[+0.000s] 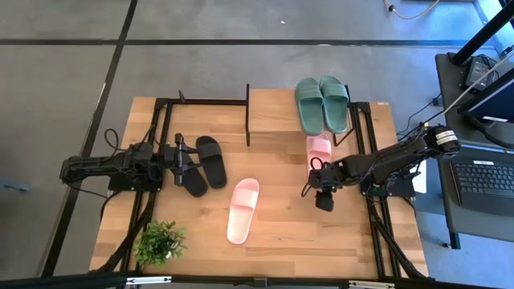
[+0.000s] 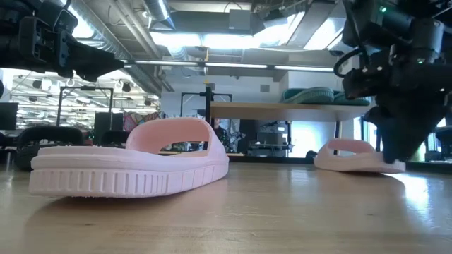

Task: Pick and place slides into the shelf
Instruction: Put the right pink slide under the shelf

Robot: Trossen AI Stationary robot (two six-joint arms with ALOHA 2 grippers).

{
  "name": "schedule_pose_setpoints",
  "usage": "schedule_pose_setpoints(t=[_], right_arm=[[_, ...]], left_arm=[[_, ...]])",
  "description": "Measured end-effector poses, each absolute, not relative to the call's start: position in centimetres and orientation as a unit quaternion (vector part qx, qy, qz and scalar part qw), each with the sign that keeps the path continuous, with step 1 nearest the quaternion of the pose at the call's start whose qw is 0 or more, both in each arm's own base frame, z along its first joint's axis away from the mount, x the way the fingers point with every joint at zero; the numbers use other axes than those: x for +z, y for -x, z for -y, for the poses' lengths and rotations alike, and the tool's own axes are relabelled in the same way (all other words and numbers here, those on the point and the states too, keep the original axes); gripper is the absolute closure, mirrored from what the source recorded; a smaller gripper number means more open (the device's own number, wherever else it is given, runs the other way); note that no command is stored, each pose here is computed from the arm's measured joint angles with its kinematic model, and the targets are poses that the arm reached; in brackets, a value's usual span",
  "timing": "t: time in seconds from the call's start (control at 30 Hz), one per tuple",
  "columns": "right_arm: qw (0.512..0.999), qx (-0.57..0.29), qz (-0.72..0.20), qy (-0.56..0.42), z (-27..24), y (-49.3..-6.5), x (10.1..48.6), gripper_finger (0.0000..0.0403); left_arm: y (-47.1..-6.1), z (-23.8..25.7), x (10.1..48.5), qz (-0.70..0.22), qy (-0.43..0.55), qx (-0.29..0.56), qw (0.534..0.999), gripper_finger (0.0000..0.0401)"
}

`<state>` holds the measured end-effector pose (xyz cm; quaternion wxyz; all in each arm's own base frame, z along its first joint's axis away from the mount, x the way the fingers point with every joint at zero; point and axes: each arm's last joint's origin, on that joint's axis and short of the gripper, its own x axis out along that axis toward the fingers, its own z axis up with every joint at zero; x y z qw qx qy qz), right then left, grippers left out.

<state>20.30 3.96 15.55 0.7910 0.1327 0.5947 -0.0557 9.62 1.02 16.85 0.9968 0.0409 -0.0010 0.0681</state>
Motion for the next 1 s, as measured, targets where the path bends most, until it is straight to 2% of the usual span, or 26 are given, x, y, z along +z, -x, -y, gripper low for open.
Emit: schedule_pose_setpoints(t=[0.53, 1.0], right_arm=[[0.794, -0.184, -0.572, -0.087, 0.8, -20.6, 15.6, 0.0203], [0.76, -0.253, -0.592, -0.093, 4.0, -19.6, 15.4, 0.0203]], left_arm=[[-9.6, -1.0, 16.9, 0.001, -0.041, 0.068, 0.997, 0.0197], [-9.6, -1.0, 16.9, 0.001, -0.041, 0.068, 0.997, 0.0197]])
